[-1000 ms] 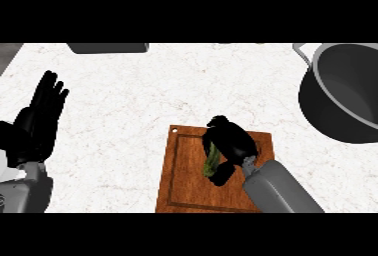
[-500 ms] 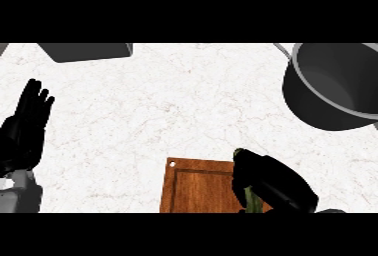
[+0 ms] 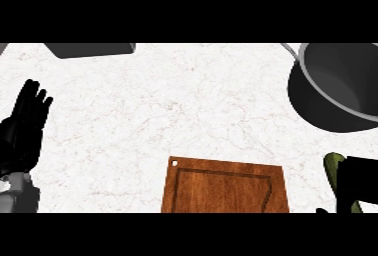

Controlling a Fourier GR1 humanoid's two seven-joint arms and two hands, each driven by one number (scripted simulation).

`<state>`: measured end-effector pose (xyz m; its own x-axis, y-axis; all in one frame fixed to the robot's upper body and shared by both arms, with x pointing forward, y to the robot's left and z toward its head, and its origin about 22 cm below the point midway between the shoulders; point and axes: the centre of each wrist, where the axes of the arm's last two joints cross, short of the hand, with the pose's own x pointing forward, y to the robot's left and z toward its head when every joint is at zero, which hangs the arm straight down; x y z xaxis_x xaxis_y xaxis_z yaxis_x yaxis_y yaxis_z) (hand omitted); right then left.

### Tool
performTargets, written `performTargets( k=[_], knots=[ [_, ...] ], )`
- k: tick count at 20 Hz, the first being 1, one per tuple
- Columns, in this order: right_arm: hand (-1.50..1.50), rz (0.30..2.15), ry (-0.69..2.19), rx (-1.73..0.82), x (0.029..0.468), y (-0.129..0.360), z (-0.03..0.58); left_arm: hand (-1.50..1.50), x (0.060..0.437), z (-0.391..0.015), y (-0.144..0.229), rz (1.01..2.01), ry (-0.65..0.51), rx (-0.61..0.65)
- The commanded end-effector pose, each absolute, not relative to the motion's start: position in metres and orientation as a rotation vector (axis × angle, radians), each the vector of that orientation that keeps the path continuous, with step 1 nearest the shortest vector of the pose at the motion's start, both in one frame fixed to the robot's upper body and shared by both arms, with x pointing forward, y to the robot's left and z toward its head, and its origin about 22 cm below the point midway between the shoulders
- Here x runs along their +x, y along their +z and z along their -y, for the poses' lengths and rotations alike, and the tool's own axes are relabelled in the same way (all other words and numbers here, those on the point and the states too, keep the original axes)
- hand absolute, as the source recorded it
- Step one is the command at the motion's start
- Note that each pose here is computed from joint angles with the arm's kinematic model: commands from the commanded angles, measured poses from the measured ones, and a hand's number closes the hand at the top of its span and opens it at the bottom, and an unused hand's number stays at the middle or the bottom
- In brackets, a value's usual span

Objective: Pick the squash from the cutting board and place it in the pot

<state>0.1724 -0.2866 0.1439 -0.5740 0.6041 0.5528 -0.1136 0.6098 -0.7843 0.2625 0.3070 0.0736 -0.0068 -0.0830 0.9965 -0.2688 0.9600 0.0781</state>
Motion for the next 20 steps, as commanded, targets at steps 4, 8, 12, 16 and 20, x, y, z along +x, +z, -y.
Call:
performTargets(
  k=[4,8,12,16,20],
  knots=[
    [1.5,1.968,0.801,-0.552,0.148,0.197,0.371,0.0,0.264,-0.291,0.085,1.611,0.098,0.222],
    [1.5,1.938,0.718,-0.49,0.159,0.212,0.401,0.0,0.268,-0.288,0.084,1.624,0.076,0.201],
    [1.5,1.896,0.701,-0.509,0.198,0.205,0.412,0.0,0.292,-0.277,0.098,1.61,0.06,0.187],
    [1.5,1.868,0.701,-0.547,0.233,0.184,0.421,0.0,0.296,-0.279,0.084,1.619,0.057,0.173],
    [1.5,1.906,0.68,-0.607,0.242,0.167,0.446,0.0,0.283,-0.269,0.074,1.599,0.066,0.182]
  ],
)
